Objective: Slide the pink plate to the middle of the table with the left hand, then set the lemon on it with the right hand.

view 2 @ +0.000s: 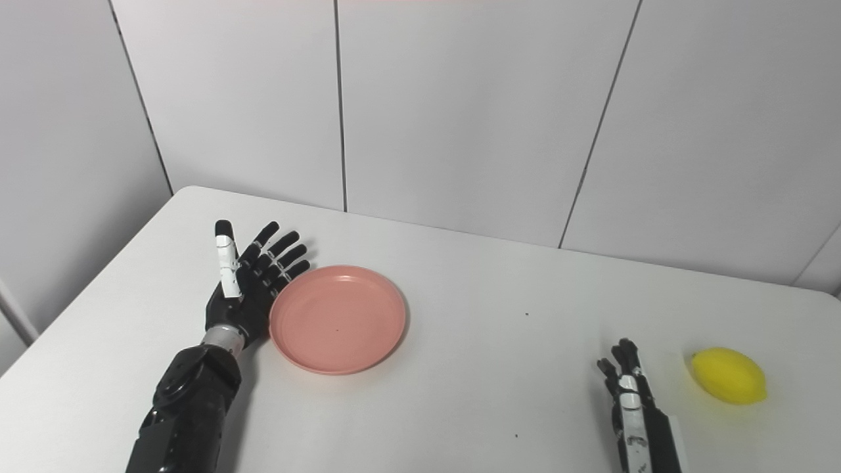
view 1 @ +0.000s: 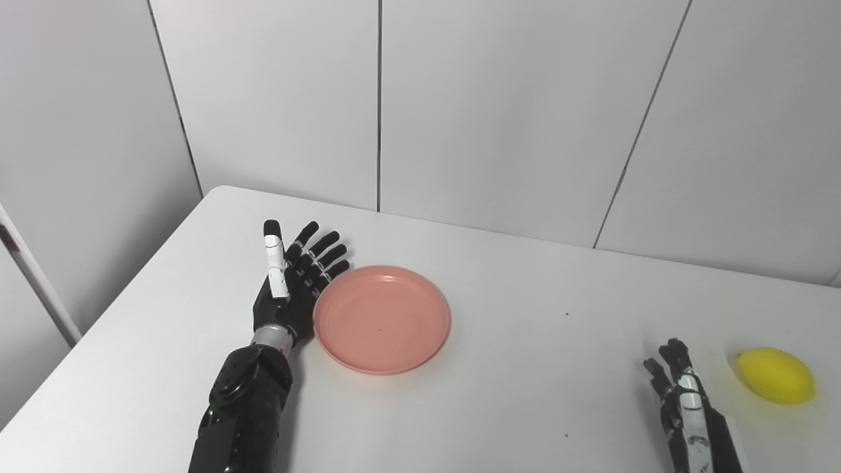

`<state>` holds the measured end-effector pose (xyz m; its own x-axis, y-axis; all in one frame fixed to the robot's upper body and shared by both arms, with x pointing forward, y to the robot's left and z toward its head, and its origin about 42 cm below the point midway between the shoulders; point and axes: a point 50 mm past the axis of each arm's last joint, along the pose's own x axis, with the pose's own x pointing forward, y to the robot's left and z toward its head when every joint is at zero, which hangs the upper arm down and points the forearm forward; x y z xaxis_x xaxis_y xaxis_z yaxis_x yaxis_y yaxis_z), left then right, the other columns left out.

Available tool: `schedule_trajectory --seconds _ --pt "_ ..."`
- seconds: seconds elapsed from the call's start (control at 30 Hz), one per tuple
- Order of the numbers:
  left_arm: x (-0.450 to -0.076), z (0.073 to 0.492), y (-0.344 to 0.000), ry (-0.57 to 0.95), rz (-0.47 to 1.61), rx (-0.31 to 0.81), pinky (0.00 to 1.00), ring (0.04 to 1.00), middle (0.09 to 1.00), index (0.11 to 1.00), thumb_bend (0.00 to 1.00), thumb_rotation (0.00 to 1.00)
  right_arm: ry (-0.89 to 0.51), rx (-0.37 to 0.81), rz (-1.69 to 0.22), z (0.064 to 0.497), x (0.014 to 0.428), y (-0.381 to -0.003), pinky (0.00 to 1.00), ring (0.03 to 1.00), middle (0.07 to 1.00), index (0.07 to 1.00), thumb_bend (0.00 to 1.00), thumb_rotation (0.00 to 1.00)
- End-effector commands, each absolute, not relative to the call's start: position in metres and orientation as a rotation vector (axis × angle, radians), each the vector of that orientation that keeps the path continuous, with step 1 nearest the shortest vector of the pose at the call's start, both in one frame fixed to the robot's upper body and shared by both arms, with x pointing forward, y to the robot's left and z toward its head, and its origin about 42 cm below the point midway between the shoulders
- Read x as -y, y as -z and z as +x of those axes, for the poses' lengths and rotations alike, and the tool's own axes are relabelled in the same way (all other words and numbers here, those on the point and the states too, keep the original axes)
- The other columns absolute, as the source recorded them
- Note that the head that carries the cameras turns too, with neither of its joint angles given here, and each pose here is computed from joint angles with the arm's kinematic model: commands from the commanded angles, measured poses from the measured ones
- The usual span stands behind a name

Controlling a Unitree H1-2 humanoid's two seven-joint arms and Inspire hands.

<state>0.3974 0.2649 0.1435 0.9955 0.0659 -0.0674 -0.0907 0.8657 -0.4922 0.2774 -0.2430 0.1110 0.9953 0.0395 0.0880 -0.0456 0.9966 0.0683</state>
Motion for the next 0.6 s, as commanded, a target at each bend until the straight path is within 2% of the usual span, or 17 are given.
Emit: schedule_trajectory --seconds 0.0,0.57 --pt "-0.251 0.392 -0.123 -0.071 -0.516 -0.134 0.76 0.781 0.788 0.884 0.89 0.96 -0.04 0.019 0.119 0.267 0.234 -0.093 1.0 0.925 0.967 0.96 0.75 0.93" --pt "-0.226 0.389 -0.116 -0.093 -0.531 -0.134 0.77 0.78 0.79 0.901 0.88 0.96 -0.041 0.021 0.114 0.269 0.229 -0.093 1.0 0.914 0.954 0.947 0.74 0.92"
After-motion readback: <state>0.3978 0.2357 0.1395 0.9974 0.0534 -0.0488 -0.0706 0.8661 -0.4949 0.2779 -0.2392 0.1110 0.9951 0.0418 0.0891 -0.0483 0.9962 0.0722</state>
